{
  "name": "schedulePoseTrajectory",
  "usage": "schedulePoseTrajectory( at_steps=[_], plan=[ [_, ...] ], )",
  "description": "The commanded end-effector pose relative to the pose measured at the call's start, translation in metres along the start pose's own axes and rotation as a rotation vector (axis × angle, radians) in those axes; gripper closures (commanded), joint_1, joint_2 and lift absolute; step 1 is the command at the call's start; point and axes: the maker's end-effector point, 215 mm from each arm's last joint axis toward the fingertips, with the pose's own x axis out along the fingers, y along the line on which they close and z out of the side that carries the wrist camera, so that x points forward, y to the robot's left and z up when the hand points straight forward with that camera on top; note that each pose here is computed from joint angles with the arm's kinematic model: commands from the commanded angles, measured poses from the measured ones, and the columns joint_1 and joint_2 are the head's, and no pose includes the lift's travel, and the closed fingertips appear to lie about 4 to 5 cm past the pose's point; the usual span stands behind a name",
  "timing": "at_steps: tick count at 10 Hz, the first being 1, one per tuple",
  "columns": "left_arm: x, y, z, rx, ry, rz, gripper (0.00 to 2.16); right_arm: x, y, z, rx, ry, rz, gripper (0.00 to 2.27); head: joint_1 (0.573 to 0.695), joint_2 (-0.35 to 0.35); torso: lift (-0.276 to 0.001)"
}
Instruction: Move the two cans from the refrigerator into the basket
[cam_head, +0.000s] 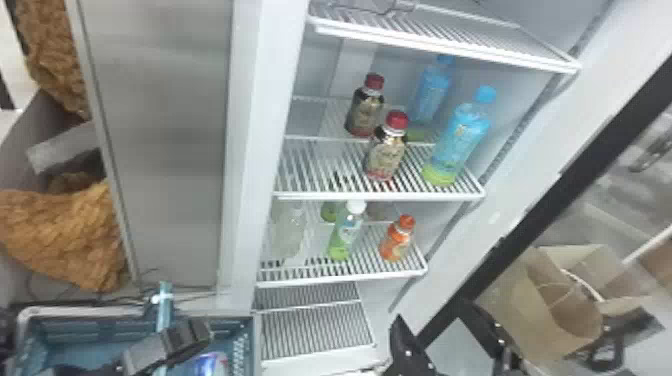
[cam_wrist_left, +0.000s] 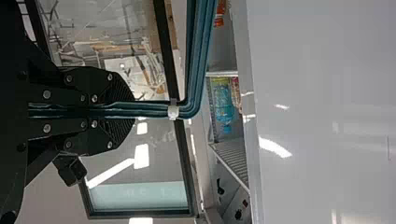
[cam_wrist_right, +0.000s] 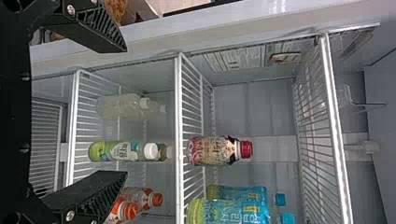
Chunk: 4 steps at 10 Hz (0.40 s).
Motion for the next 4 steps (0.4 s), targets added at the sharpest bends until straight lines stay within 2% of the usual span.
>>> schedulePoseTrajectory(
  at_steps=[1,4],
  plan=[
    [-0.0011,0.0005,0.0005,-0.002,-0.004,0.000,1.19,0.0008,0.0000,0.0016,0.002,-0.004,0.000,0.11,0.695,-0.350,-0.031],
    [-0.0006,0.0000,-0.0003,-0.003,-0.005,-0.002,1.19,0.0008,0.0000,0.0018,0.006,-0.005,0.000,0.11,0.695,-0.350,-0.031]
  ],
)
